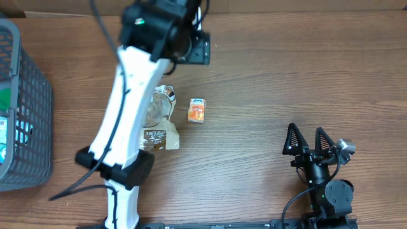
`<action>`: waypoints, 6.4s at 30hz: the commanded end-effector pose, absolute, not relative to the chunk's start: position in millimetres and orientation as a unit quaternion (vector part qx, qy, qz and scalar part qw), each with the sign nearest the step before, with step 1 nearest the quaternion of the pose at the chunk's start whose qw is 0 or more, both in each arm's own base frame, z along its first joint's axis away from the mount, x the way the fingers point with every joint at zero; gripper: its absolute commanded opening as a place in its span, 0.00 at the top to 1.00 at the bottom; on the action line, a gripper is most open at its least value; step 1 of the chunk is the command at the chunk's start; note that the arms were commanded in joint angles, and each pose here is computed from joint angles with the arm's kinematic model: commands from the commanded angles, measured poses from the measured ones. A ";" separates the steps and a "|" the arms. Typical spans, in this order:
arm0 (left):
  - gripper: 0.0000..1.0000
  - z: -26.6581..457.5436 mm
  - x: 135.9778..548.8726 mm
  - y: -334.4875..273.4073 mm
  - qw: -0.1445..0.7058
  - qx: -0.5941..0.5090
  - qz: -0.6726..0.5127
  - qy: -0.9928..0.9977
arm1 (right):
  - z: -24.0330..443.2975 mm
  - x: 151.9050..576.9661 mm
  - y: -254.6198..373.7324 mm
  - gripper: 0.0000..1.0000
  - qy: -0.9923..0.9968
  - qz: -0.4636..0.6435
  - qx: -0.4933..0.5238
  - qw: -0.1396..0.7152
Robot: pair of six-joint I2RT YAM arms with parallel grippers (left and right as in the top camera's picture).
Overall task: Scan the item barcode
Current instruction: 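Carry the Kleenex pack out and place it right of the snack bag, then move the left gripper into the basket and grasp the green wipes pack, then carry the green wipes pack out and set it beside the Kleenex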
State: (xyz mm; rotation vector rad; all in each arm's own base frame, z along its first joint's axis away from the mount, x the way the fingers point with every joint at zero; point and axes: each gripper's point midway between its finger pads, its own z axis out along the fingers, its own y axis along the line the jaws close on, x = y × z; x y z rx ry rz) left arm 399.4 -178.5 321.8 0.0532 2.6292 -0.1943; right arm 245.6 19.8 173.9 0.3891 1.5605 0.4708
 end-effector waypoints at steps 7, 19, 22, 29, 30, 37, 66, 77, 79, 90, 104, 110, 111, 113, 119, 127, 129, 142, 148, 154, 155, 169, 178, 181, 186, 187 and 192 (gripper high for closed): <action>0.21 455.6 348.7 -30.7 0.425 -0.113 -0.074 0.895 | 170.8 246.1 19.0 0.00 0.693 0.206 0.173 0.669; 0.15 463.4 310.5 117.9 0.438 -0.309 0.019 0.844 | 170.8 246.1 19.0 0.00 0.693 0.206 0.173 0.669; 0.13 446.8 306.2 141.4 0.410 -0.346 0.026 0.843 | 170.8 246.1 19.0 0.00 0.693 0.206 0.173 0.669; 0.11 413.0 297.3 179.2 0.354 -0.402 0.037 0.844 | 170.8 246.1 19.0 0.00 0.693 0.206 0.173 0.669; 0.11 408.2 295.8 184.0 0.346 -0.409 0.039 0.844 | 170.8 246.1 19.0 0.00 0.693 0.206 0.173 0.669; 0.09 371.6 284.7 222.6 0.286 -0.475 0.053 0.831 | 170.8 246.1 19.0 0.00 0.693 0.206 0.173 0.669; 0.16 213.3 233.1 354.4 0.111 -0.587 0.075 0.798 | 170.8 246.1 19.0 0.00 0.693 0.206 0.173 0.669; 0.20 101.6 236.0 361.5 0.084 -0.544 0.075 0.832 | 170.8 246.1 19.0 0.00 0.693 0.206 0.173 0.669; 0.20 89.0 236.9 362.0 0.087 -0.543 0.077 0.832 | 170.8 246.1 19.1 0.00 0.693 0.206 0.173 0.669; 0.30 51.5 229.6 373.8 0.108 -0.587 0.109 0.795 | 170.8 246.1 19.0 0.00 0.693 0.206 0.173 0.669; 0.65 21.7 223.0 377.5 0.084 -0.588 0.123 0.795 | 170.8 246.1 19.0 0.00 0.693 0.206 0.173 0.669; 0.96 19.1 218.7 372.3 0.066 -0.588 0.118 0.797 | 170.8 246.1 19.0 0.00 0.693 0.206 0.173 0.669; 0.96 22.5 217.4 372.2 0.062 -0.588 0.120 0.797 | 170.8 246.1 19.0 0.00 0.693 0.206 0.173 0.669; 0.96 32.2 217.2 372.2 0.056 -0.588 0.118 0.798 | 170.8 246.1 19.0 0.00 0.693 0.206 0.173 0.669; 0.96 119.7 251.6 353.6 0.096 -0.605 0.044 0.790 | 170.8 246.1 19.0 0.00 0.693 0.206 0.173 0.669; 0.96 325.8 300.5 273.7 0.340 -0.510 0.016 0.790 | 170.8 246.1 19.1 0.00 0.693 0.206 0.173 0.669; 0.96 353.6 301.5 245.2 0.373 -0.480 0.013 0.794 | 170.8 246.1 19.1 0.00 0.693 0.206 0.173 0.669; 0.96 383.8 300.0 51.3 0.366 -0.259 -0.075 0.891 | 170.8 246.1 19.0 0.00 0.693 0.206 0.173 0.669; 0.96 355.2 307.5 -17.1 0.304 -0.163 -0.102 0.933 | 170.8 246.1 19.0 0.00 0.693 0.206 0.173 0.669; 0.96 312.7 327.5 -66.1 0.233 -0.093 -0.088 0.964 | 170.8 246.1 19.0 0.00 0.693 0.206 0.173 0.669; 0.96 305.8 330.2 -73.8 0.222 -0.084 -0.087 0.967 | 170.8 246.1 19.0 0.00 0.693 0.206 0.173 0.669; 0.96 136.5 362.8 -170.4 0.014 0.018 -0.015 1.000 | 170.8 246.1 19.0 0.00 0.693 0.206 0.173 0.669; 0.96 87.5 362.6 -183.0 -0.034 0.025 0.006 0.999 | 170.8 246.1 19.0 0.00 0.693 0.206 0.173 0.669; 0.96 87.5 362.7 -183.0 -0.034 0.026 0.006 0.999 | 170.8 246.1 19.0 0.00 0.693 0.206 0.173 0.669; 0.83 87.2 362.4 -182.9 -0.035 0.028 0.006 0.999 | 170.8 246.1 19.1 0.00 0.693 0.206 0.173 0.669; 0.78 87.2 362.4 -182.9 -0.035 0.028 0.006 0.999 | 170.8 246.1 19.0 0.00 0.693 0.206 0.173 0.669; 0.35 92.3 365.9 -178.2 -0.027 0.030 0.016 0.999 | 170.8 246.1 19.0 0.00 0.693 0.206 0.173 0.669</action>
